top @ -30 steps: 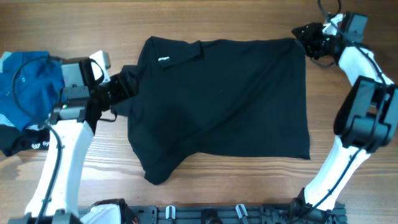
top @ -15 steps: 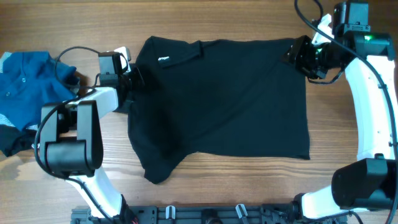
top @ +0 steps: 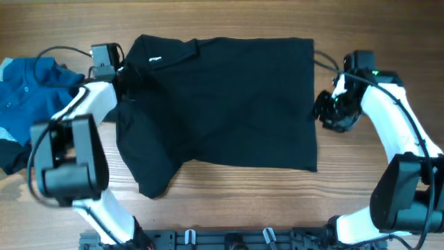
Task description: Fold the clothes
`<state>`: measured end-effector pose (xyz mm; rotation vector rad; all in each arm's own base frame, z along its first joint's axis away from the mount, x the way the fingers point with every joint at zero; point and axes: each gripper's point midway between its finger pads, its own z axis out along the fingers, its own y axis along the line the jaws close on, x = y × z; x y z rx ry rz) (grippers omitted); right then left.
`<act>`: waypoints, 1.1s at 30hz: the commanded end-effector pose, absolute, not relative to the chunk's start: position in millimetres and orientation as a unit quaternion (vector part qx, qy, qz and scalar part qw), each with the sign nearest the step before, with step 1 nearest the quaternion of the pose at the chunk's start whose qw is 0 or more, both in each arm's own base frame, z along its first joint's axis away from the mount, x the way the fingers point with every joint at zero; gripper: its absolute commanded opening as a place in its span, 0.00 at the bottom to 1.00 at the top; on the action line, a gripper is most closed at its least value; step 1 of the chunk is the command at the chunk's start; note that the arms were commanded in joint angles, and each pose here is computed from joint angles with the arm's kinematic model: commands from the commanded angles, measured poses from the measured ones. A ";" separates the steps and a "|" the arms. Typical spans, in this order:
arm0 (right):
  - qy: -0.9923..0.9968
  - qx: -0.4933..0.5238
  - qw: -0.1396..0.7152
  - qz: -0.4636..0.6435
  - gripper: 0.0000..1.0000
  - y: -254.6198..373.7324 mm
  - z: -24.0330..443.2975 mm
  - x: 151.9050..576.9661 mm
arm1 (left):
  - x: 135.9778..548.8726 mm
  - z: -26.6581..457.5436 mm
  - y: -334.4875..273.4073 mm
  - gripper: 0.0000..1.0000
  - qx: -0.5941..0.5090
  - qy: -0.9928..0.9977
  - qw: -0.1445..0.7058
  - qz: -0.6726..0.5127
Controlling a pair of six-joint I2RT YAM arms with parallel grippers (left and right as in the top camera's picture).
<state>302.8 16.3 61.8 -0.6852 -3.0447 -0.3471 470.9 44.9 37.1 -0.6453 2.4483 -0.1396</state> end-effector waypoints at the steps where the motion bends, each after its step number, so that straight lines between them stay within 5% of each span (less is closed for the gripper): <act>1: -0.968 -0.231 0.048 -0.089 0.49 15.0 33.5 270.9 | 451.4 128.1 40.6 0.57 -0.233 0.909 0.341 -0.063; 3: -0.968 -0.229 0.049 -0.089 0.50 15.2 27.3 267.5 | 416.1 144.5 37.0 0.59 -0.236 0.920 0.308 -0.058; 5: -0.970 -0.222 0.028 -0.093 0.51 14.7 29.5 276.6 | 376.3 146.1 33.4 0.42 -0.243 0.935 0.254 -0.050; 13: -0.970 -0.210 -0.025 -0.118 0.66 19.3 47.1 293.7 | 226.1 60.4 -18.0 0.40 -0.356 0.923 -0.065 -0.130; 17: -0.970 -0.210 -0.026 -0.118 0.68 19.2 47.1 294.1 | 180.9 36.2 -49.2 0.41 -0.356 0.907 -0.149 -0.168; 22: -0.970 -0.208 -0.036 -0.119 0.70 18.9 47.6 299.2 | 142.7 15.1 -60.2 0.44 -0.372 0.895 -0.200 -0.141; 29: -0.971 -0.207 -0.036 -0.119 0.71 18.9 47.5 298.7 | 157.0 23.1 -28.8 0.30 -0.414 0.887 -0.161 -0.126; 33: -0.971 -0.207 -0.035 -0.119 0.72 18.8 47.5 298.6 | 161.0 40.3 4.1 0.47 -0.448 0.881 -0.112 -0.106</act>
